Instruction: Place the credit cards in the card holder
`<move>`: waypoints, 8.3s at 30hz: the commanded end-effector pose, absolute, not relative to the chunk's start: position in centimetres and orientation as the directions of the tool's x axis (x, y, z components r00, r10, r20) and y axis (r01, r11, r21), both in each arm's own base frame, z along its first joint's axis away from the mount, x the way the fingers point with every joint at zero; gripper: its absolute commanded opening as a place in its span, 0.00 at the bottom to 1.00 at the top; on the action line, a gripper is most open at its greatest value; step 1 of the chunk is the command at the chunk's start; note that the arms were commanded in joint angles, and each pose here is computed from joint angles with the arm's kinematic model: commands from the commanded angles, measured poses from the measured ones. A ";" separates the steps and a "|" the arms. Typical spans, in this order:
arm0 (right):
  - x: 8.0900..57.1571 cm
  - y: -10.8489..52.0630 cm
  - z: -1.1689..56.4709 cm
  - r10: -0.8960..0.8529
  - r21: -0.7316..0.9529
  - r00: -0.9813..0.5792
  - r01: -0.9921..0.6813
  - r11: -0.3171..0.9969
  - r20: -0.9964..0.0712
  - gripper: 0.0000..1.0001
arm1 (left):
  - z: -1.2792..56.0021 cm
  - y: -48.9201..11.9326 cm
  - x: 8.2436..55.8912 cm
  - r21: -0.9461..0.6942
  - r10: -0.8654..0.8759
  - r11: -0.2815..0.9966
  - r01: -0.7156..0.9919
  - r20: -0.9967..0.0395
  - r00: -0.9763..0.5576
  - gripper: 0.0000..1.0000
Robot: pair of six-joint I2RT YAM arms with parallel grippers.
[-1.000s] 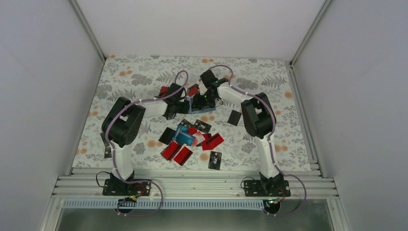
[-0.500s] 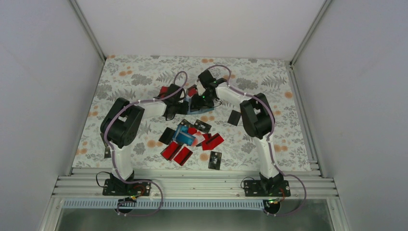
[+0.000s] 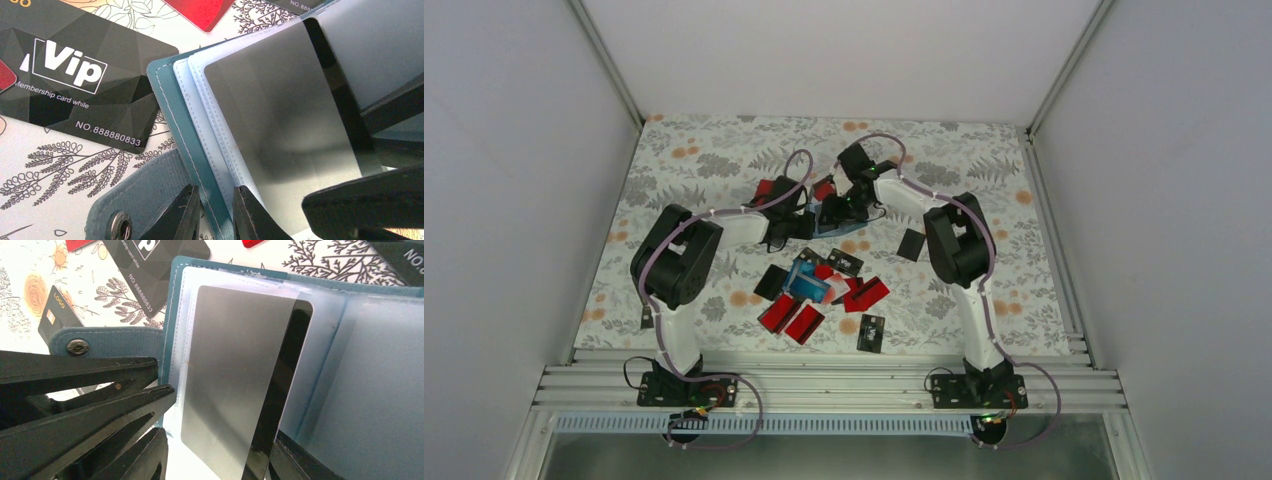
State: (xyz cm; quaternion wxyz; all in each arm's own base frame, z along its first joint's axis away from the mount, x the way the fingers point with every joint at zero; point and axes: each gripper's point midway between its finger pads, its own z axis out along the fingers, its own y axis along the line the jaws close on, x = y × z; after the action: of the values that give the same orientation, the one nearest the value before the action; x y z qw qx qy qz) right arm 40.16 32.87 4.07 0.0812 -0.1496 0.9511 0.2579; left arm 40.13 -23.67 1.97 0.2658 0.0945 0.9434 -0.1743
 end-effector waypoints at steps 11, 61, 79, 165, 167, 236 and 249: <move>38.8 35.2 3.1 -0.299 0.485 -0.929 -0.370 0.793 -0.219 0.47 | 0.0 -22.6 37.8 -0.252 0.122 0.934 0.255 -0.446 -0.886 0.18; 42.2 33.7 6.3 -0.273 0.317 -0.902 -0.380 0.869 -0.334 0.53 | 2.7 -21.6 41.2 -0.393 -0.013 0.897 0.202 -0.482 -0.876 0.16; 41.7 34.4 2.6 -0.338 0.108 -0.893 -0.383 0.917 -0.297 0.48 | 4.4 -21.7 40.8 -0.404 -0.010 0.884 0.236 -0.520 -0.854 0.02; 41.4 33.3 7.0 -0.270 0.125 -0.895 -0.332 0.935 -0.356 0.69 | 12.0 -21.8 40.1 -0.407 -0.018 0.865 0.293 -0.609 -0.793 0.02; 41.7 32.6 7.4 -0.267 0.087 -0.891 -0.318 0.944 -0.367 0.68 | 12.2 -21.8 40.1 -0.404 -0.017 0.866 0.294 -0.612 -0.791 0.02; 42.4 32.1 9.9 -0.136 0.611 -0.920 -0.349 0.710 -0.368 0.61 | 5.9 -18.8 39.5 -0.390 -0.011 0.895 0.218 -0.508 -0.861 0.02; 42.1 32.0 8.1 -0.128 0.621 -0.941 -0.305 0.722 -0.313 0.61 | 5.2 -18.3 39.3 -0.385 -0.024 0.901 0.197 -0.498 -0.867 0.02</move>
State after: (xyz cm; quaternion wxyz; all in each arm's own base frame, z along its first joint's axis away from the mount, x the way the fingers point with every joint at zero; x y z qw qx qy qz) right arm 42.28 31.33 8.41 0.1391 -0.1164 0.9260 0.3312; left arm 38.90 -18.41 5.28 0.2451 0.0470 0.9439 -0.2163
